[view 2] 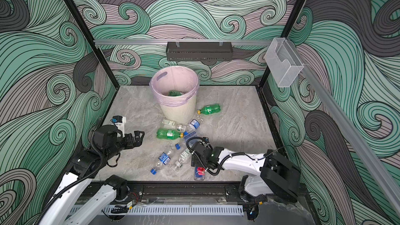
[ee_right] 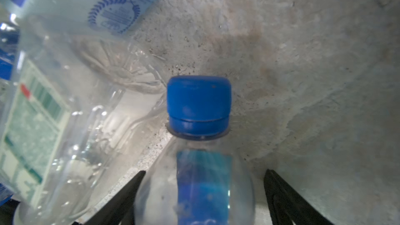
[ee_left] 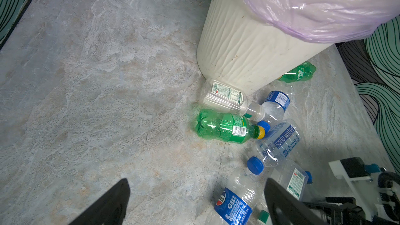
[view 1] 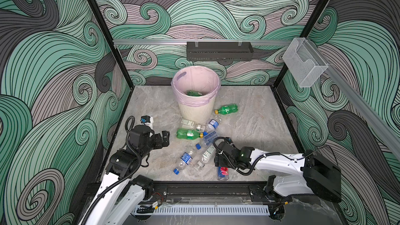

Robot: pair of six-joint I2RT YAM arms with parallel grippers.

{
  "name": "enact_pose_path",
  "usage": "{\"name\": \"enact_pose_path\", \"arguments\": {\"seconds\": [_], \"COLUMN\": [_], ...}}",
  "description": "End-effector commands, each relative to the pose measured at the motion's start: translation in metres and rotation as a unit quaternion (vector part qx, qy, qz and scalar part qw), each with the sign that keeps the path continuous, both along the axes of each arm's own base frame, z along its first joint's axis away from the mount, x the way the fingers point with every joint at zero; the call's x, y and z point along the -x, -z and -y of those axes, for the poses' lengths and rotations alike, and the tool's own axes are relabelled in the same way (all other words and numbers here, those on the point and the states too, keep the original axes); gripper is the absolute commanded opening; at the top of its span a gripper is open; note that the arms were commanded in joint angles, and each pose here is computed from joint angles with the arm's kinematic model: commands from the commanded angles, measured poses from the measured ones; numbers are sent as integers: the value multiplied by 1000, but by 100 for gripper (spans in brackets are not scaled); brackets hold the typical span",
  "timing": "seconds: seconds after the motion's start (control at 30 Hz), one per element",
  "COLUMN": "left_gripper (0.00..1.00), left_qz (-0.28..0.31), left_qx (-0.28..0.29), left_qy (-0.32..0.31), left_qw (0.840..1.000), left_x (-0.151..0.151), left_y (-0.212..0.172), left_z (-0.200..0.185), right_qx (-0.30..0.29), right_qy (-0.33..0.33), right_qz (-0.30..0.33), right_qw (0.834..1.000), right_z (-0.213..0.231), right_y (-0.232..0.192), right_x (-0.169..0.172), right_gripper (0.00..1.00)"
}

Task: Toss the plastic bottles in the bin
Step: 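Grasp the blue-capped clear bottle by its body with the right gripper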

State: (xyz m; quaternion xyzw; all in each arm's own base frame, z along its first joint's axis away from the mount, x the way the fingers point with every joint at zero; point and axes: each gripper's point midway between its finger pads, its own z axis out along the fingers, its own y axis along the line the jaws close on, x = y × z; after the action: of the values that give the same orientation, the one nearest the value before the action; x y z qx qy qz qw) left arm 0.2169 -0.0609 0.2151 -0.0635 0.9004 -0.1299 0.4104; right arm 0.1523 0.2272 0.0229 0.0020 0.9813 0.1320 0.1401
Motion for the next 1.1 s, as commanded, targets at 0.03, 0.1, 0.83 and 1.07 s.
{"name": "enact_pose_path", "arguments": {"seconds": [0.03,0.1,0.83,1.07], "left_gripper": [99,99,97,96], "left_qz": [-7,-8,-26,-38], "left_qx": [-2,0,23,28], "left_qy": [-9,-8,2,2], "left_qw": [1000,1000,999,999], "left_x": [4,3,0,1], "left_y": [3,4,12,17], "left_z": [-4,-3,7,8], "right_qx": [39,47,31,45], "right_qy": [-8,-15,-48,-58], "right_qz": [19,25,-24,-12], "right_qw": [999,998,998,997], "right_z": [24,32,38,41], "right_y": [-8,-12,10,0], "right_x": [-4,-5,3,-1], "right_gripper": [78,74,66,47]}}
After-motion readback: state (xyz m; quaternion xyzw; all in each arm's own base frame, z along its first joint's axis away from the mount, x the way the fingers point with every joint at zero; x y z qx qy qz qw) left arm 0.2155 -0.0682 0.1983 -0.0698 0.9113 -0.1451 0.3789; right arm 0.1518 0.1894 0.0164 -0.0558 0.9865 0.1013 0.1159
